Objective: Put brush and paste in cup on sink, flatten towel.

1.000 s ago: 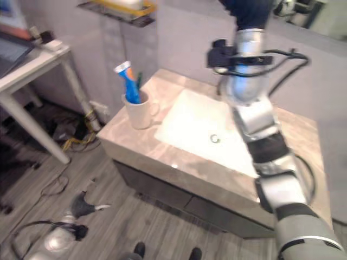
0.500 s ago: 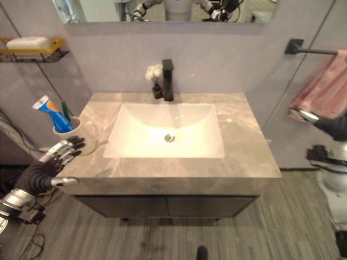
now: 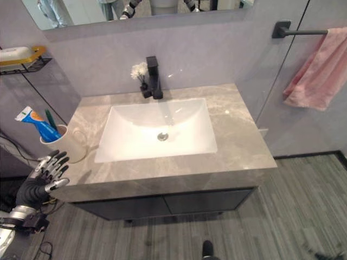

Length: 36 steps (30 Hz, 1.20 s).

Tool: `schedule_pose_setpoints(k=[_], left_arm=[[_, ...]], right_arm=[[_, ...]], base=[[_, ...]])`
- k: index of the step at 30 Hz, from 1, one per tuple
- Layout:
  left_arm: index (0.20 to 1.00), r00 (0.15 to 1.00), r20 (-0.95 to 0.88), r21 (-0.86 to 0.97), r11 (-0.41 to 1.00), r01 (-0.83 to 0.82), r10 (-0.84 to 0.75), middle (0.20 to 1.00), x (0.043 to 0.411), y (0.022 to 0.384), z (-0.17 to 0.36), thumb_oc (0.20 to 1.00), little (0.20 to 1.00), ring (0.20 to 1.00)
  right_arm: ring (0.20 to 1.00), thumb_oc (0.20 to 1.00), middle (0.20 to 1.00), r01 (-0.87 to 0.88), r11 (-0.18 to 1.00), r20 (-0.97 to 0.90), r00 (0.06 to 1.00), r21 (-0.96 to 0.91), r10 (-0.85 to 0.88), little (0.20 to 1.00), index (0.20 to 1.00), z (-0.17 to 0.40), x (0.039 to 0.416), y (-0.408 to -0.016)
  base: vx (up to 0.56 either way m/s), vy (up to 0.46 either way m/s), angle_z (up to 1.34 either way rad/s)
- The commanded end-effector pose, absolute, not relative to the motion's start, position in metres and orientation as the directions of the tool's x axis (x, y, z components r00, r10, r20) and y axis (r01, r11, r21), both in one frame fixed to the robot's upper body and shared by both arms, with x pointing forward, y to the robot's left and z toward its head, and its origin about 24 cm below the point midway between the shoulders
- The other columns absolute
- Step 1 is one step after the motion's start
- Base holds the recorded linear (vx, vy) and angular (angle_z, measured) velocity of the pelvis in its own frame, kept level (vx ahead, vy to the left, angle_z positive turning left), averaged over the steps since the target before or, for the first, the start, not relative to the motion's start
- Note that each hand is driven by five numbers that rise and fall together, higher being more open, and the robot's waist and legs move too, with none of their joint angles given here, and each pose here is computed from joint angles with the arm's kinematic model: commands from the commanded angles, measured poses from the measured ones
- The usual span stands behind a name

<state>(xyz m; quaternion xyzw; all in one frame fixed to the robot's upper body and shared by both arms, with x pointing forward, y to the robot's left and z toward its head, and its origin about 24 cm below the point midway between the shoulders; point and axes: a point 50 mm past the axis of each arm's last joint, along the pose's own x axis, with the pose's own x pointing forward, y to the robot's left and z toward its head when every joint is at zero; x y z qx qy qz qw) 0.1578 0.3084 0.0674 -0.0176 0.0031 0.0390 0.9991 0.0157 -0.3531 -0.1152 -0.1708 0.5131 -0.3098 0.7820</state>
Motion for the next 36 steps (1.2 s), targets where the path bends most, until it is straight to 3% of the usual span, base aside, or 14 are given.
schedule_pose_setpoints(k=[1, 4, 6, 12, 17, 26, 36], left_arm=[[0.2, 0.989, 0.079, 0.004, 0.992, -0.129, 0.128, 0.2, 0.164, 0.324, 0.089, 0.2, 0.2, 0.2], [0.2, 0.987, 0.068, 0.001, 0.989, -0.148, 0.147, 0.2, 0.165, 0.327, 0.086, 0.2, 0.2, 0.2], [0.2, 0.987, 0.057, 0.063, 0.986, -0.154, 0.151, 0.2, 0.17, 0.335, 0.088, 0.2, 0.2, 0.2], [0.2, 0.982, 0.067, 0.122, 0.976, -0.181, 0.174, 0.2, 0.173, 0.344, 0.097, 0.2, 0.2, 0.2], [0.2, 0.978, 0.096, 0.137, 0.97, -0.199, 0.187, 0.2, 0.183, 0.351, 0.104, 0.2, 0.2, 0.2], [0.2, 0.981, 0.135, 0.127, 0.979, -0.158, 0.141, 0.2, 0.193, 0.343, 0.113, 0.2, 0.2, 0.2], [0.2, 0.983, 0.177, 0.141, 0.986, -0.084, 0.058, 0.2, 0.202, 0.332, 0.126, 0.2, 0.2, 0.2]], right_arm=[[1.0, 1.0, 1.0, 0.272, 0.857, -0.743, 0.427, -0.438, -0.516, 1.0, 1.0, -0.121, 0.057, -0.333], [1.0, 1.0, 1.0, 0.142, 0.914, -0.807, 0.432, -0.379, -0.402, 1.0, 1.0, -0.134, 0.058, -0.308], [1.0, 1.0, 1.0, -0.094, 0.923, -0.823, 0.493, -0.374, -0.284, 1.0, 1.0, -0.137, 0.076, -0.286], [1.0, 1.0, 1.0, -0.005, 0.939, -0.806, 0.516, -0.344, -0.292, 1.0, 1.0, -0.137, 0.083, -0.279], [1.0, 1.0, 1.0, -0.07, 0.931, -0.8, 0.538, -0.358, -0.267, 1.0, 1.0, -0.135, 0.09, -0.276], [1.0, 1.0, 1.0, -0.098, 0.922, -0.823, 0.492, -0.375, -0.283, 1.0, 1.0, -0.14, 0.082, -0.278], [1.0, 1.0, 1.0, -0.133, 0.898, -0.786, 0.549, -0.419, -0.286, 1.0, 1.0, -0.128, 0.103, -0.288]], base=[[0.0, 0.0, 0.0], [0.01, 0.003, 0.0], [0.03, 0.025, 0.04], [0.01, 0.017, 0.01], [0.01, 0.041, -0.03], [0.02, 0.044, 0.0], [-0.11, 0.169, -0.07]])
